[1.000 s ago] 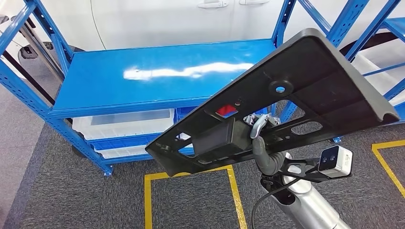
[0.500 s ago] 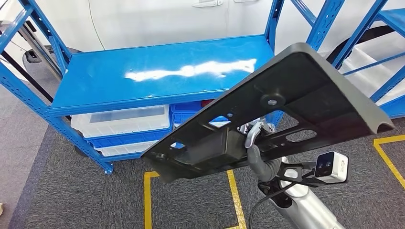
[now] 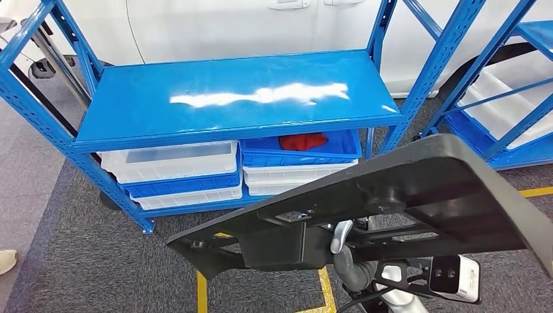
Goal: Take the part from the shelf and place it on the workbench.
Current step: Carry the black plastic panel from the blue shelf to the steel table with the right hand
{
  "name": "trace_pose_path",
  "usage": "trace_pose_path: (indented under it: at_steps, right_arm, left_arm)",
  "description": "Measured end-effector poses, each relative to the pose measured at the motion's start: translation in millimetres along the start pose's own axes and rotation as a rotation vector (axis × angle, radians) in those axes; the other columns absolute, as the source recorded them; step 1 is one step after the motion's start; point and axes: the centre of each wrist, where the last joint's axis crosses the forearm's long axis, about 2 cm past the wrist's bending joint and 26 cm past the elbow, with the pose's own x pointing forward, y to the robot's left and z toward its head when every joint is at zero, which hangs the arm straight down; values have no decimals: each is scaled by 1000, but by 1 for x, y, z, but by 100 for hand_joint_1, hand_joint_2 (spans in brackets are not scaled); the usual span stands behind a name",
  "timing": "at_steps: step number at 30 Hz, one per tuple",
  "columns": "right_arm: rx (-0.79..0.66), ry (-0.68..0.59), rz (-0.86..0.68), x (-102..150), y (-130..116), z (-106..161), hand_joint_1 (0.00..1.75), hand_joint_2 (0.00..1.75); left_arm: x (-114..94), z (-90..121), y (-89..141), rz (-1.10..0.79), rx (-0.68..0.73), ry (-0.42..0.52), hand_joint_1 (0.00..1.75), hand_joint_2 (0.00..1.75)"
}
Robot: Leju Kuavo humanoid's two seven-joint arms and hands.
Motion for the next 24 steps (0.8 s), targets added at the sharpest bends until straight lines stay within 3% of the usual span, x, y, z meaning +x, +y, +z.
trace_pose_path:
  at_steps: [11, 24]
  right_arm:
    - [-10, -43, 27, 4, 11, -5, 175, 175]
    - [18, 0, 171, 17, 26, 1, 175, 175]
  left_arm:
    - [0, 0, 1, -14, -8, 1, 0, 0]
    - [-1, 1, -3, -77, -34, 23, 0, 0]
